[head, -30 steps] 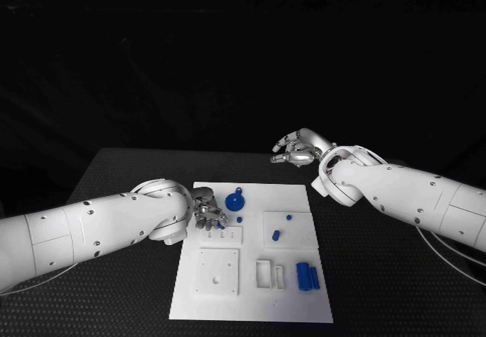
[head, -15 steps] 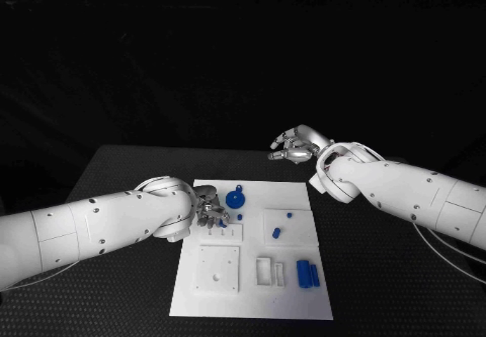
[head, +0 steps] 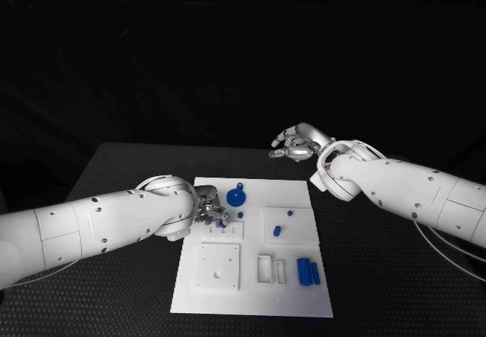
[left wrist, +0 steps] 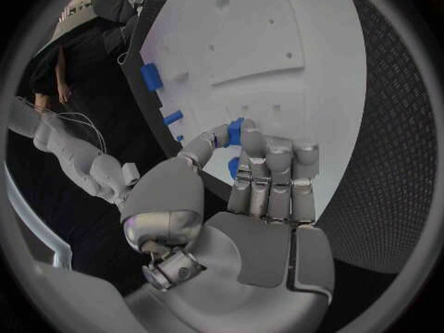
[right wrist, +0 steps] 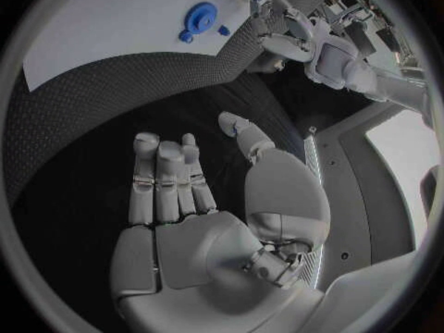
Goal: Assemble the parts on the task board
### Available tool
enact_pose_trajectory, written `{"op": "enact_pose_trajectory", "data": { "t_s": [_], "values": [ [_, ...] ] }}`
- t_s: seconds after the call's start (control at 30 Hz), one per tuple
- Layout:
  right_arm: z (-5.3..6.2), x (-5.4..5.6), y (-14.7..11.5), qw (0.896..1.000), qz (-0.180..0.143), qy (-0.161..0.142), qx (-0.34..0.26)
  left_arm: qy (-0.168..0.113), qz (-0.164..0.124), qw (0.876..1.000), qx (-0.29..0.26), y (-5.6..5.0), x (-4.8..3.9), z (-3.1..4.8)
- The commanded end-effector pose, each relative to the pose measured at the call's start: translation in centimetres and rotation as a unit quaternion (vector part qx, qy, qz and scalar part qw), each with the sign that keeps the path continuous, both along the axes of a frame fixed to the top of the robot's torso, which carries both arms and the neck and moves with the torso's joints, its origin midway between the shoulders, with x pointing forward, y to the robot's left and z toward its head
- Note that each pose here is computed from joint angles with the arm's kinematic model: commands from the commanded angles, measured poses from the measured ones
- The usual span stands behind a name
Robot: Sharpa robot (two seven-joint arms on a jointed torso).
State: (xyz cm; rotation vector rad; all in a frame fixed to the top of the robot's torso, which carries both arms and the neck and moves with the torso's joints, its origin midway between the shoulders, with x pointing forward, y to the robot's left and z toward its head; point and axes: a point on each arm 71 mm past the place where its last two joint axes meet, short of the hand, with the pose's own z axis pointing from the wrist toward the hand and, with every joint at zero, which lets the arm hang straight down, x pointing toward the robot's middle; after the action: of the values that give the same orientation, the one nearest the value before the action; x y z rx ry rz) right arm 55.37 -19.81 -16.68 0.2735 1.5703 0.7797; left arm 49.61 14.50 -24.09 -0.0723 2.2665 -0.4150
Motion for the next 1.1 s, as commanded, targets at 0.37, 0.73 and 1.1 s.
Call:
{"op": "enact_pose_trajectory", "data": {
  "t_s": [0.37,0.73,1.1],
  "values": [
    [0.0,0.0,0.2,1.0,0.007,0.003,-0.005,0.011,-0.008,1.0,0.006,-0.4,-0.27,-0.56],
    [-0.1,0.1,0.3,1.0,0.008,0.004,-0.006,0.016,-0.008,1.0,0.009,-0.3,-0.43,-0.9],
    [-0.1,0.1,0.2,1.0,0.008,0.004,-0.006,0.019,-0.009,1.0,0.011,-0.3,-0.51,-1.13]
  ]
}}
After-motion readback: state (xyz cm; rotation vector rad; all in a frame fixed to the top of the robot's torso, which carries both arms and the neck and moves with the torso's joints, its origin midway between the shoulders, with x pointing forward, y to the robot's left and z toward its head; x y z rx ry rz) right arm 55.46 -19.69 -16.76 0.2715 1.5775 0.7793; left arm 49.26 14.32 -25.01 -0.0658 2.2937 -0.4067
